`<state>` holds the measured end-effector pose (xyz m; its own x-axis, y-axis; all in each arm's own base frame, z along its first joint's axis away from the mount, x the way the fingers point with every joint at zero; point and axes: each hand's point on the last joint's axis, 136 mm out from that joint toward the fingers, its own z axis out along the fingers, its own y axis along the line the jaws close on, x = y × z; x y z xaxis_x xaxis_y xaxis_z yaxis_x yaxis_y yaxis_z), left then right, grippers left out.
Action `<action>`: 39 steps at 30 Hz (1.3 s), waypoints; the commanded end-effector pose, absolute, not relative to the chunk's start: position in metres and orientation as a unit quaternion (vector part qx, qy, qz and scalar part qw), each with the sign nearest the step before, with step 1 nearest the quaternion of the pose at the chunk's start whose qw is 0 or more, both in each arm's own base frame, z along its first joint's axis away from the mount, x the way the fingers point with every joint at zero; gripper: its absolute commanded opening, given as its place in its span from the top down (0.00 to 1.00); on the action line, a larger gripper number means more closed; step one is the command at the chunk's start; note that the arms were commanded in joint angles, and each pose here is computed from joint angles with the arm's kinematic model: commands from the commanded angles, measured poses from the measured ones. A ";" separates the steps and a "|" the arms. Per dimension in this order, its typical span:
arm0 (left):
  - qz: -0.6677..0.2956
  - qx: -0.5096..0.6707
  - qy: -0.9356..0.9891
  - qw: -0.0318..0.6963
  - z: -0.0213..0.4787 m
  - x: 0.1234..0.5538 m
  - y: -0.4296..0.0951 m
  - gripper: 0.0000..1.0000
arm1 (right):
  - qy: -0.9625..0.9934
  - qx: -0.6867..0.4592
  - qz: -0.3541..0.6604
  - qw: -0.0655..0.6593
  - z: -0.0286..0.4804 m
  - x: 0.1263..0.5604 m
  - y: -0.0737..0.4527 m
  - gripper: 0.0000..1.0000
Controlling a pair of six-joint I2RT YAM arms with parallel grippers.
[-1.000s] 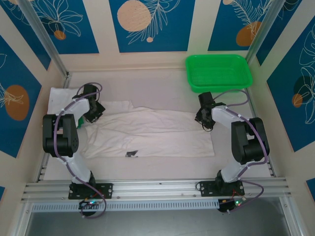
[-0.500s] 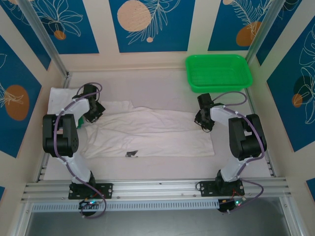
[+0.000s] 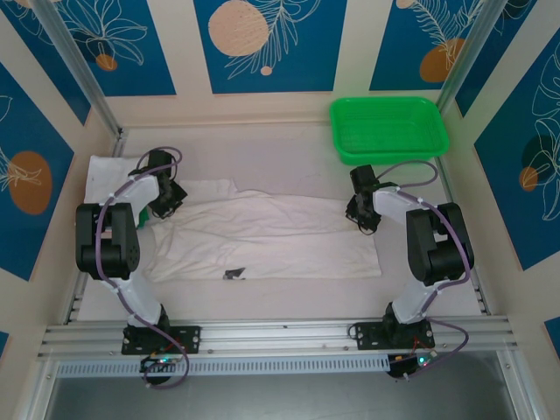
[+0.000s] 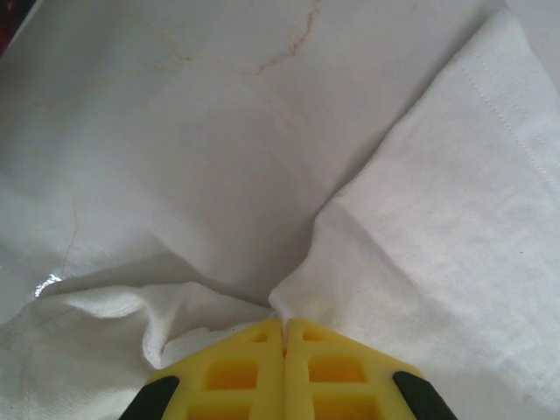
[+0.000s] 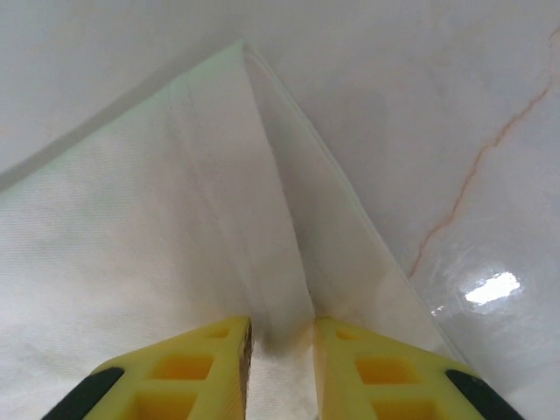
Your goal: Fold and stack the t-shirts
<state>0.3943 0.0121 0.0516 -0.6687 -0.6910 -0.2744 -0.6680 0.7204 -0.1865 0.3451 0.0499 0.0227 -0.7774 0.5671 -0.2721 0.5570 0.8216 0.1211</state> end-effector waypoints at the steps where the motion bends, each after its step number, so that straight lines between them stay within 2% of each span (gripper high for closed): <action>1: -0.040 -0.374 0.912 0.166 0.052 0.395 0.016 1.00 | 0.940 0.298 0.012 0.164 0.030 0.354 0.048 0.77; 8: -0.038 -0.373 0.912 0.166 0.052 0.394 0.017 1.00 | 0.940 0.296 0.003 0.172 0.033 0.357 0.046 0.82; 17: -0.041 -0.373 0.912 0.165 0.052 0.395 0.015 1.00 | 0.940 0.291 -0.002 0.176 0.030 0.366 0.042 1.00; 26: -0.040 -0.373 0.912 0.166 0.053 0.394 0.016 1.00 | 0.940 0.286 0.001 0.188 0.033 0.369 0.041 1.00; 27: -0.041 -0.374 0.912 0.166 0.053 0.394 0.016 1.00 | 0.940 0.288 0.002 0.185 0.032 0.369 0.040 0.95; 29: -0.043 -0.374 0.911 0.166 0.052 0.395 0.015 1.00 | 0.939 0.292 0.003 0.181 0.029 0.368 0.038 0.80; 30: -0.044 -0.374 0.912 0.166 0.052 0.395 0.015 1.00 | 0.939 0.293 0.006 0.180 0.027 0.368 0.038 0.76; 39: -0.042 -0.374 0.912 0.165 0.052 0.394 0.015 1.00 | 0.938 0.298 0.018 0.175 0.020 0.370 0.039 0.75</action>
